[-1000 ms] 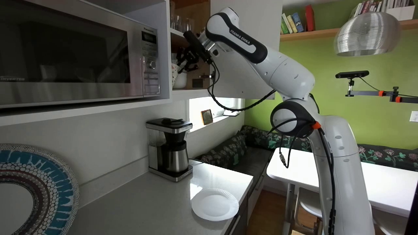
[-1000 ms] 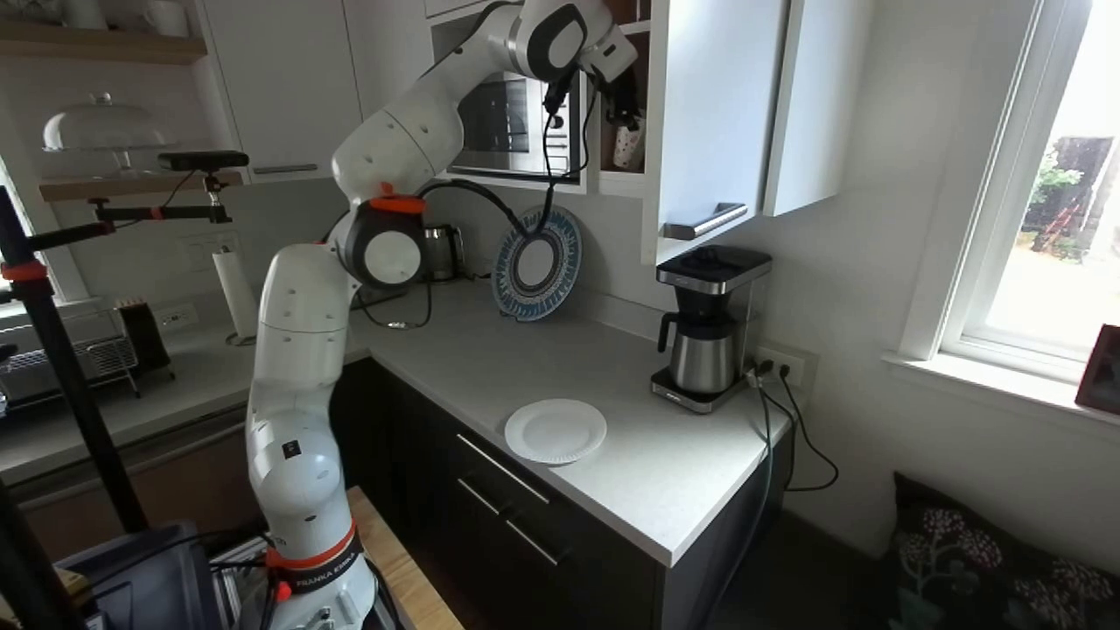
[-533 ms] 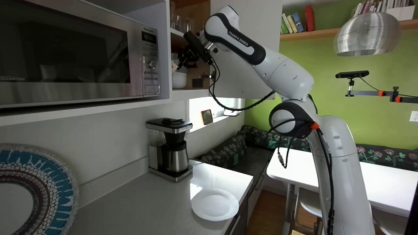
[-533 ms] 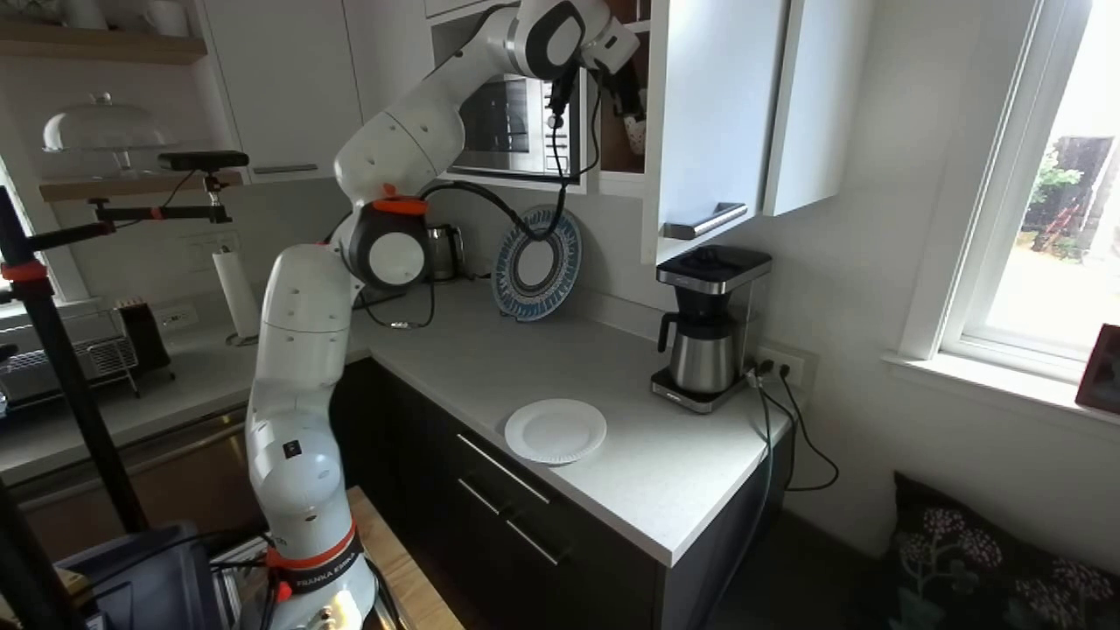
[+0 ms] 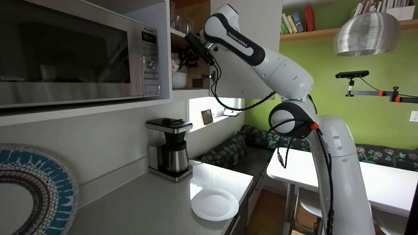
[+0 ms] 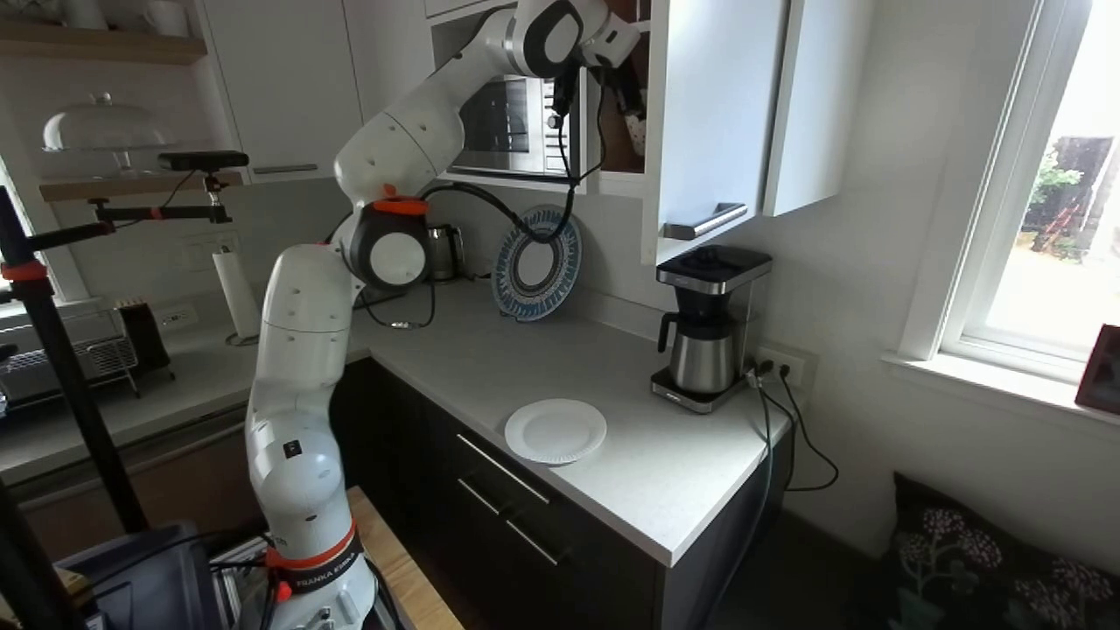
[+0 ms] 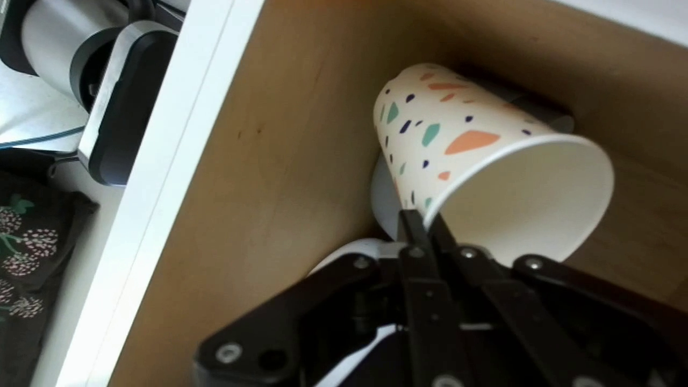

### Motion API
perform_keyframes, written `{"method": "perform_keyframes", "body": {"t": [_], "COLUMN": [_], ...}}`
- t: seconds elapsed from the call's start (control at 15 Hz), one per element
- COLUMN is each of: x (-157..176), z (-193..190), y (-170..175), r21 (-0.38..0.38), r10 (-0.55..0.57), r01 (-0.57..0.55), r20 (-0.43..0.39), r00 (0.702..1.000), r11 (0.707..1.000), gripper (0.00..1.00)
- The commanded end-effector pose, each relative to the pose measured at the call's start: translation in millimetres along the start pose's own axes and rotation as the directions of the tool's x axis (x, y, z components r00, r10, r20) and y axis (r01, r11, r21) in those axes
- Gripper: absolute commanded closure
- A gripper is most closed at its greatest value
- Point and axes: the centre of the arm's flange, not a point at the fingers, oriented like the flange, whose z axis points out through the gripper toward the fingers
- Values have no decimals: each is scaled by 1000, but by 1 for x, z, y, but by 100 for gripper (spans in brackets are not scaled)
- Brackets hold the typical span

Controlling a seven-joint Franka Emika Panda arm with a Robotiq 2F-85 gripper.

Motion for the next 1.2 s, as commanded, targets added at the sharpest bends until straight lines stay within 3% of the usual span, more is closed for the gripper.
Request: {"method": "perform_keyframes", "body": {"t": [0.0,0.13,0.2,0.27,0.87,1.13], "x": [2,0,-1,-2,-5,-5], "z": [-1,1,2,4,10,-4], "y": [-8,-6,-5,-5,-9,-9], "r21": [-44,-61,-66,-70,-42,-12], "r10": [-54,-68,-76,-80,-85,-84], "r01": [55,69,77,81,85,84], "r20": [6,14,14,14,9,-11], "r00": [999,998,997,997,996,996], "r11": [998,996,995,994,996,996], "gripper": [99,99,72,71,4,0]}}
